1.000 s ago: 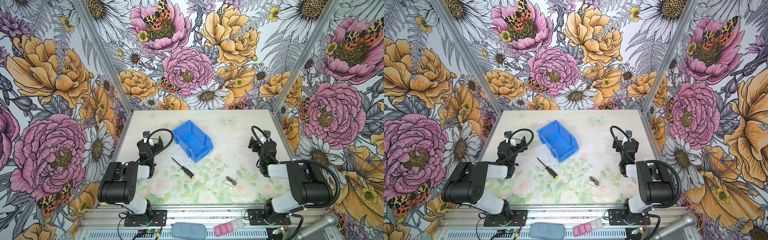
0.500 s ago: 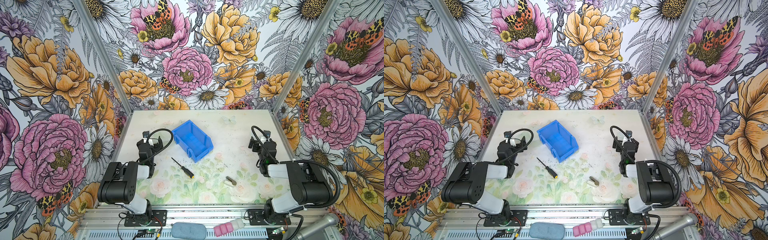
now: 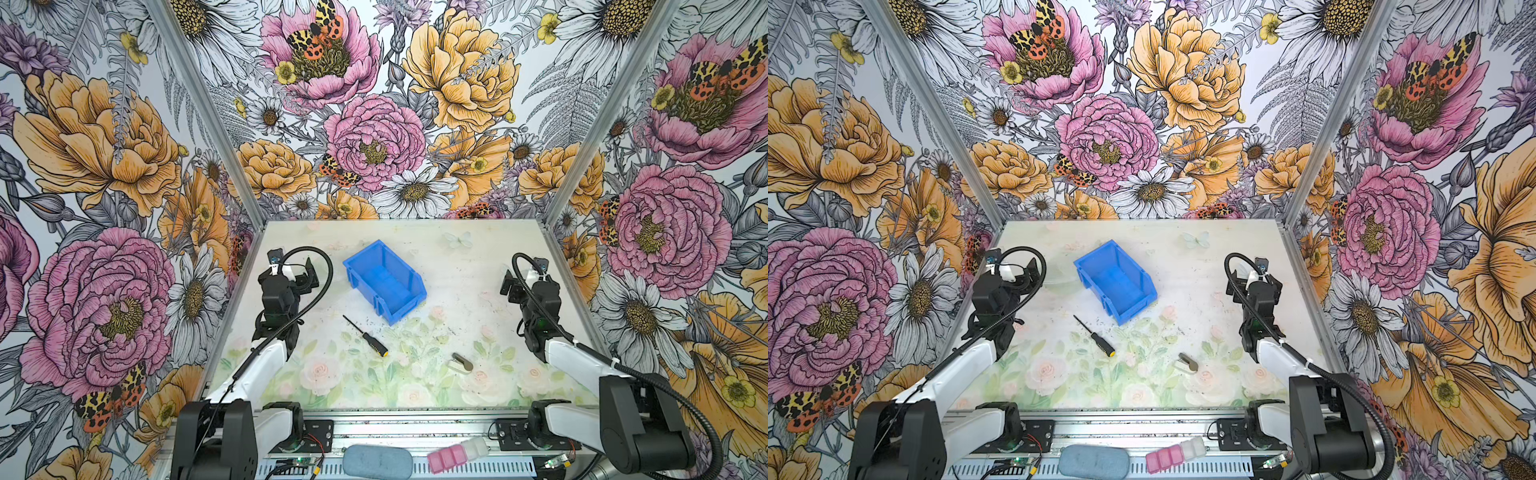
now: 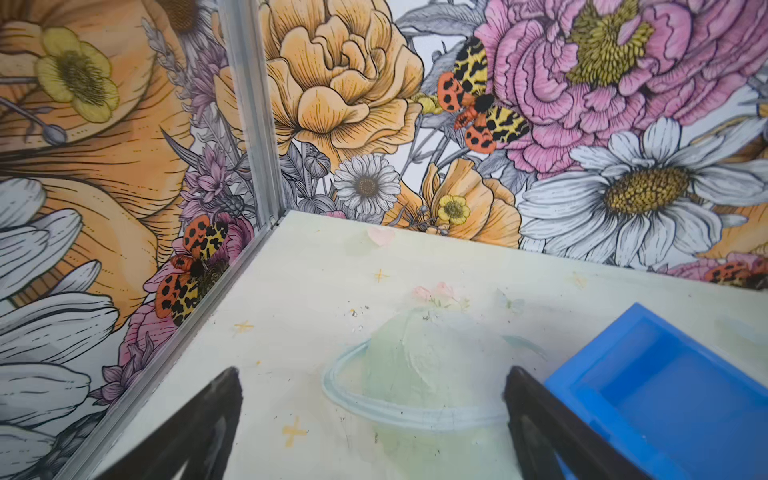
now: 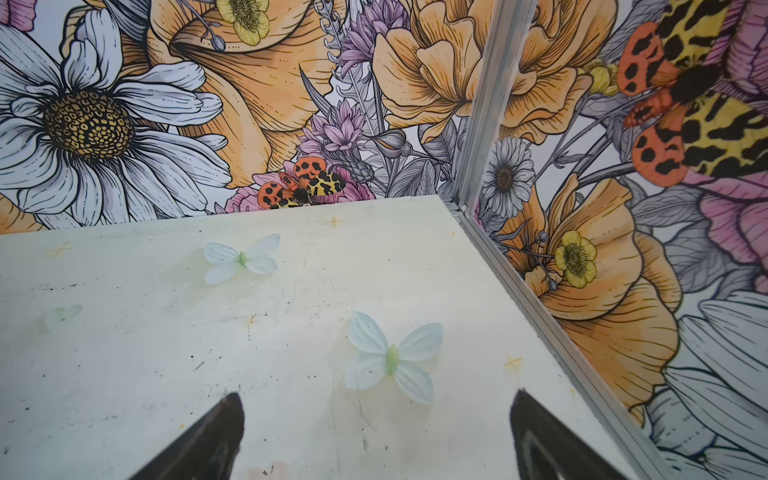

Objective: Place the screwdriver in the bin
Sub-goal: 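Move the left gripper over the black-and-yellow screwdriver handle while the right arm lifts slightly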

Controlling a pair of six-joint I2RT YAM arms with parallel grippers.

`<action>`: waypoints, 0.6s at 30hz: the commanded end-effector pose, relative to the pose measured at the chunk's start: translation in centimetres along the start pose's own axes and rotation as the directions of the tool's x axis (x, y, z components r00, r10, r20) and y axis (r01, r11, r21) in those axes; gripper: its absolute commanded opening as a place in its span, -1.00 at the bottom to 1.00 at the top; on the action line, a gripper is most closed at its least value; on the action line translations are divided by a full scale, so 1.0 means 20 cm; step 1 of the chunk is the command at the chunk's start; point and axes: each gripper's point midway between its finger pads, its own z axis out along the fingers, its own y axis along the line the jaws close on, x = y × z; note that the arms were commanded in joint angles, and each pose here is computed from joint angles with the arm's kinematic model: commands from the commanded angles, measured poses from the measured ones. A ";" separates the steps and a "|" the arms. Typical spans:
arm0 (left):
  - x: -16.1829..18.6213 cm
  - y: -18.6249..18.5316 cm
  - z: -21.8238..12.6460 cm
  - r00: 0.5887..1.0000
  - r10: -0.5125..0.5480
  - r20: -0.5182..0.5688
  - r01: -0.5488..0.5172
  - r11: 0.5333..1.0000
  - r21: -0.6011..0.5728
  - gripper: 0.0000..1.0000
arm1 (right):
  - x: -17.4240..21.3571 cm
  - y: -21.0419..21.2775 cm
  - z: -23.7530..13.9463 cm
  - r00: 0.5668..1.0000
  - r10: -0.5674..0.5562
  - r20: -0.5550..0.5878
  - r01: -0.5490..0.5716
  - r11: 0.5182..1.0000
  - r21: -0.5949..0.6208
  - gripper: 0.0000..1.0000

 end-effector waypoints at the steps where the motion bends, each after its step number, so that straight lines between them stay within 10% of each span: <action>1: 0.05 0.14 -0.11 0.978 -0.148 -0.144 0.119 0.973 -0.196 0.97 | 0.02 -0.02 -0.07 0.991 0.037 -0.129 -0.032 0.999 0.042 0.99; 18: 0.32 -0.21 -0.47 0.792 -0.360 -0.493 0.371 0.925 -0.078 0.97 | -0.02 0.35 -0.38 0.919 0.096 -0.383 -0.134 0.988 -0.074 0.99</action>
